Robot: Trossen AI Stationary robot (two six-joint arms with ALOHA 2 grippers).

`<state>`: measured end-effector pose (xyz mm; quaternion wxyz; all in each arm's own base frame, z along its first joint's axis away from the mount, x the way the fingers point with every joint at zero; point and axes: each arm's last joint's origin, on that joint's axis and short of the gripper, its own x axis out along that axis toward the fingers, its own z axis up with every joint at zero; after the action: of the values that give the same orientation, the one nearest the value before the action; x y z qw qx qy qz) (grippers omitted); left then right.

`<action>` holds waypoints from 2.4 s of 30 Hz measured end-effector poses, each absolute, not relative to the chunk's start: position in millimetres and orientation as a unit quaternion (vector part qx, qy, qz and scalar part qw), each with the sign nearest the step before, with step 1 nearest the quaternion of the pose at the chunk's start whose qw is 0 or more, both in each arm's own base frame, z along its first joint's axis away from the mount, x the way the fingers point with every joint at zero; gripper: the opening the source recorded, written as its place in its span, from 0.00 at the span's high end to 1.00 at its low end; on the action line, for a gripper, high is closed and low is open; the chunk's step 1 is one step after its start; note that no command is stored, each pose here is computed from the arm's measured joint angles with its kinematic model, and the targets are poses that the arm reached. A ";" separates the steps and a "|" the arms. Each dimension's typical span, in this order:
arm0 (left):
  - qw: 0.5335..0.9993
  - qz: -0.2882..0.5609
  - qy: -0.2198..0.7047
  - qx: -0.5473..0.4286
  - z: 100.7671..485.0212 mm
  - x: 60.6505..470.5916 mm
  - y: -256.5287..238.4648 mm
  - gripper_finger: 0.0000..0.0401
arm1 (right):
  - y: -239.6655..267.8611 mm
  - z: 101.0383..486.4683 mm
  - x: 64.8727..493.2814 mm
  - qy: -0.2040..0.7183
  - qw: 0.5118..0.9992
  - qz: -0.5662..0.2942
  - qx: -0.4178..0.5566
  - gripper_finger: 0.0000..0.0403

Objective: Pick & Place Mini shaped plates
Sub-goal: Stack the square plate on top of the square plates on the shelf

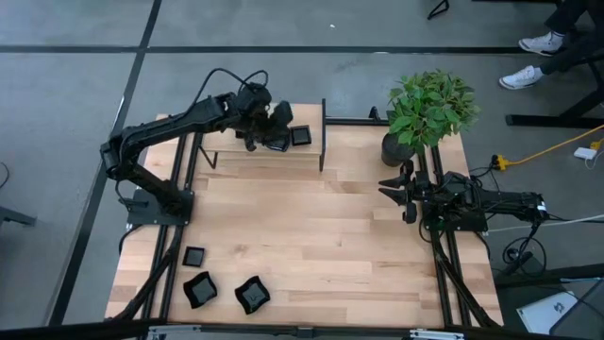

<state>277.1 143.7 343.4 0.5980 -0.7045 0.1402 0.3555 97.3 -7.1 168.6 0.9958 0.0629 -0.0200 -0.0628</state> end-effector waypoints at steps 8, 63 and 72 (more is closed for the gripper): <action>0.686 0.311 0.212 -0.622 343.0 289.4 113.2 0.69 | -7.1 168.7 97.3 -0.020 0.996 -0.063 0.063 0.74; 0.257 0.523 0.497 -0.643 252.6 292.5 -122.0 0.69 | -7.2 168.6 97.3 -0.020 0.996 -0.063 0.063 0.74; 0.243 0.620 0.527 -0.528 254.1 255.2 -135.8 0.69 | -7.1 168.7 97.3 -0.020 0.996 -0.063 0.063 0.74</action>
<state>255.2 -135.8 254.1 0.2425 -0.5282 0.5270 0.6201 97.3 -7.1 168.7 0.9958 0.0629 -0.0201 -0.0627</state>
